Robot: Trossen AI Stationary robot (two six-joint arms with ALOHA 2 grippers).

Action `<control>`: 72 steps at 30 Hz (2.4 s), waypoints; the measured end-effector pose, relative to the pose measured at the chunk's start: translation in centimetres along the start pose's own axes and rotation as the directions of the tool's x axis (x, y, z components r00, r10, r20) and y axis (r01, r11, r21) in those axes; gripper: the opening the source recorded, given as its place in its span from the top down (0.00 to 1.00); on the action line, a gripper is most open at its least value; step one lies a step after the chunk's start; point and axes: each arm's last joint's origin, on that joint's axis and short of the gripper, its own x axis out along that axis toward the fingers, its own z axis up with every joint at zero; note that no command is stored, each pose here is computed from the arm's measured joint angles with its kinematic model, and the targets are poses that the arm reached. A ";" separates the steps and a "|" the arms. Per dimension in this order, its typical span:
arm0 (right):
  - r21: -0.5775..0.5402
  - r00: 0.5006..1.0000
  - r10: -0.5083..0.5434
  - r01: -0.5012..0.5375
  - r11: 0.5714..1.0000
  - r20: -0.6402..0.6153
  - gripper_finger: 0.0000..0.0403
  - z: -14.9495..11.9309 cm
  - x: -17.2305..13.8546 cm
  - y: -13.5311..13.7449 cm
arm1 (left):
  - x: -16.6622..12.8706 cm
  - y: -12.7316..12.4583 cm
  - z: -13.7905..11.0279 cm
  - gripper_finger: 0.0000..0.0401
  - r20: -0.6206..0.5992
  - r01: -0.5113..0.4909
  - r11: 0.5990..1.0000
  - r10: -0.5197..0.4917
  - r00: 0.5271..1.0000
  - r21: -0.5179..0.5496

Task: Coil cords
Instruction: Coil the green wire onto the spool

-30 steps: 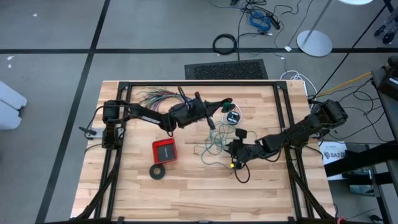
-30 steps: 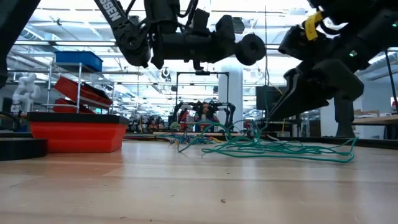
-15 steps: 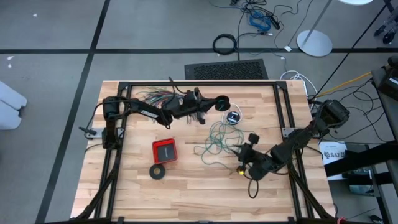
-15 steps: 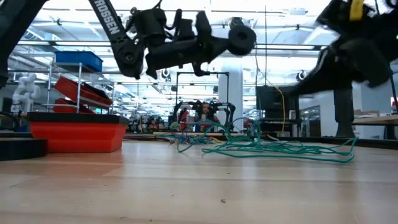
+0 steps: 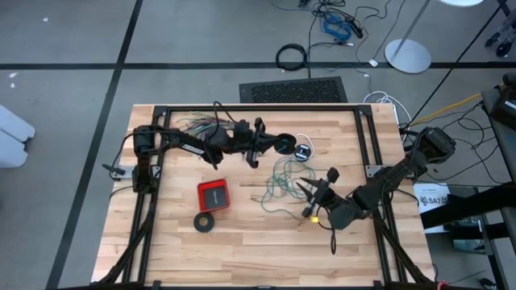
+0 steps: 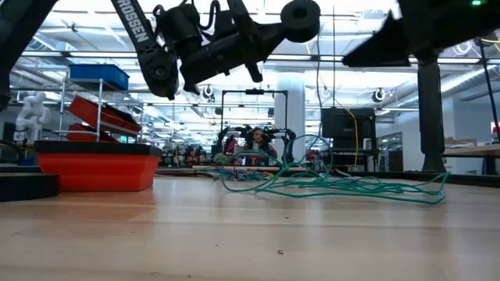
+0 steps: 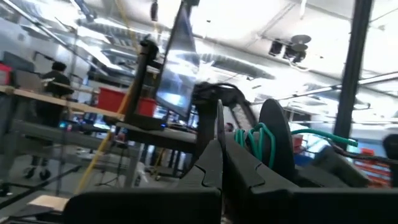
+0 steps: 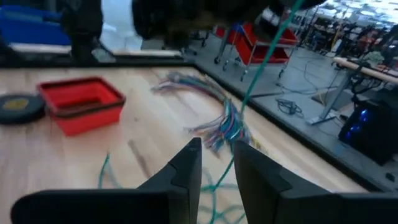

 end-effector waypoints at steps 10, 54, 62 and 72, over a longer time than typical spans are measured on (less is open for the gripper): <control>-0.004 0.998 -0.004 0.004 1.000 -0.066 0.80 -0.7 2.8 -0.5 | 0.5 -1.9 -0.4 1.00 -0.005 0.116 0.993 -0.116 0.993 -0.006; -0.029 0.988 -0.065 0.062 0.998 -0.142 0.96 -3.1 5.6 -0.6 | 1.0 -4.1 -1.2 1.00 -0.019 0.181 0.983 -0.181 0.983 -0.007; 0.040 0.987 -0.095 0.101 0.994 -0.131 1.00 -2.7 6.5 -1.1 | 1.4 -4.6 -2.0 1.00 -0.012 -0.024 0.999 0.024 1.000 0.021; 0.120 0.990 -0.082 0.096 0.988 -0.115 1.00 -2.4 6.6 -1.1 | 1.4 -4.6 -3.0 1.00 -0.024 -0.310 0.904 0.331 0.943 0.296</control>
